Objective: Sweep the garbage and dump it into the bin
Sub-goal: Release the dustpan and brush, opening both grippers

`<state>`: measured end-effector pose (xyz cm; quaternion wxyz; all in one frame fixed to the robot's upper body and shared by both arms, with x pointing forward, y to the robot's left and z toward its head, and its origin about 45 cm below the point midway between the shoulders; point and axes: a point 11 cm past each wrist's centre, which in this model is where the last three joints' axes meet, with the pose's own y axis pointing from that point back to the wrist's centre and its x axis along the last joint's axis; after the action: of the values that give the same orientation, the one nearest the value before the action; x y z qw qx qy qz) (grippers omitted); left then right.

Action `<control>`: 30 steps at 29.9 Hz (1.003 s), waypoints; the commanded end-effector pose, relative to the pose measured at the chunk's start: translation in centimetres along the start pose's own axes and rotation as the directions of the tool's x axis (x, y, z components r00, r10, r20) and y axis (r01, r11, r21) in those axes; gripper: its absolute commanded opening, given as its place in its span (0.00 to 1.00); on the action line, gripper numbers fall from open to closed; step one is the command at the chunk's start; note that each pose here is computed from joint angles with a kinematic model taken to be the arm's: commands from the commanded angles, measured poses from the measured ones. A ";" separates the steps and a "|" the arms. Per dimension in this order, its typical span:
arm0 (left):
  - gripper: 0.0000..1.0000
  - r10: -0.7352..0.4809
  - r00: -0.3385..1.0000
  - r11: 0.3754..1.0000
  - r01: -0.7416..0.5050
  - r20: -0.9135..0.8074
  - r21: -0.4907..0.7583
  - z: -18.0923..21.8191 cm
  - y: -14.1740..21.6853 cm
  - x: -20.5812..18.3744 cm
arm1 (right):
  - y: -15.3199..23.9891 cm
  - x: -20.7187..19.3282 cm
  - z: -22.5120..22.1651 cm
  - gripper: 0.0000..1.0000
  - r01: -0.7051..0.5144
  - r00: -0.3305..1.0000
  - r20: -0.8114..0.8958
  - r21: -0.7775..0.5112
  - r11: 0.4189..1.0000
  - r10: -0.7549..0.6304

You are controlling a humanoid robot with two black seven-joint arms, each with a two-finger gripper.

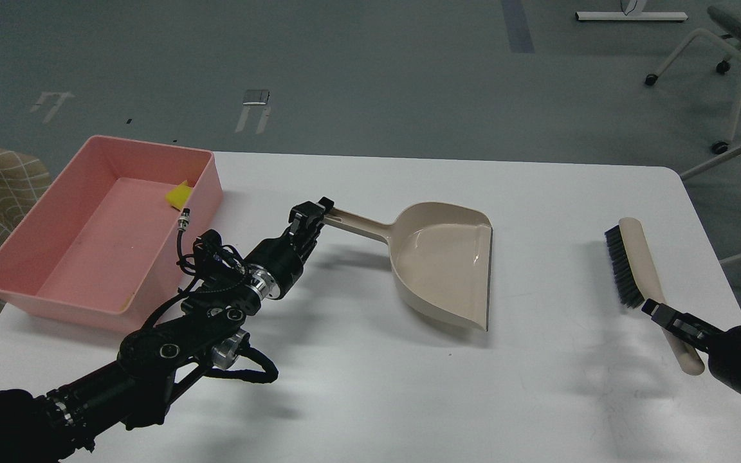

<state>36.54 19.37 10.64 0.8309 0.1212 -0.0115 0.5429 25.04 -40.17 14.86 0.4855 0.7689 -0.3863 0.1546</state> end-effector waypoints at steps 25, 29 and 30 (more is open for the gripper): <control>0.70 0.015 1.000 1.000 -0.016 0.015 0.012 0.1 0.2 1.2 | -0.3 -0.2 -0.4 1.00 -0.011 1.000 0.026 0.005 1.000 0.011; 0.74 0.026 0.999 1.000 -0.027 0.023 0.015 0.0 0.4 2.1 | -0.2 -0.3 -0.2 1.00 -0.005 1.000 0.022 -0.001 1.000 0.005; 0.75 0.031 0.999 0.999 -0.031 0.025 0.016 0.0 0.4 2.3 | -0.2 -0.4 -0.1 1.00 -0.003 1.000 0.022 -0.003 1.000 0.003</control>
<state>36.95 21.01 10.99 0.8243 0.1320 -0.0169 0.5503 25.19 -39.76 14.73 0.4788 0.7696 -0.3955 0.1487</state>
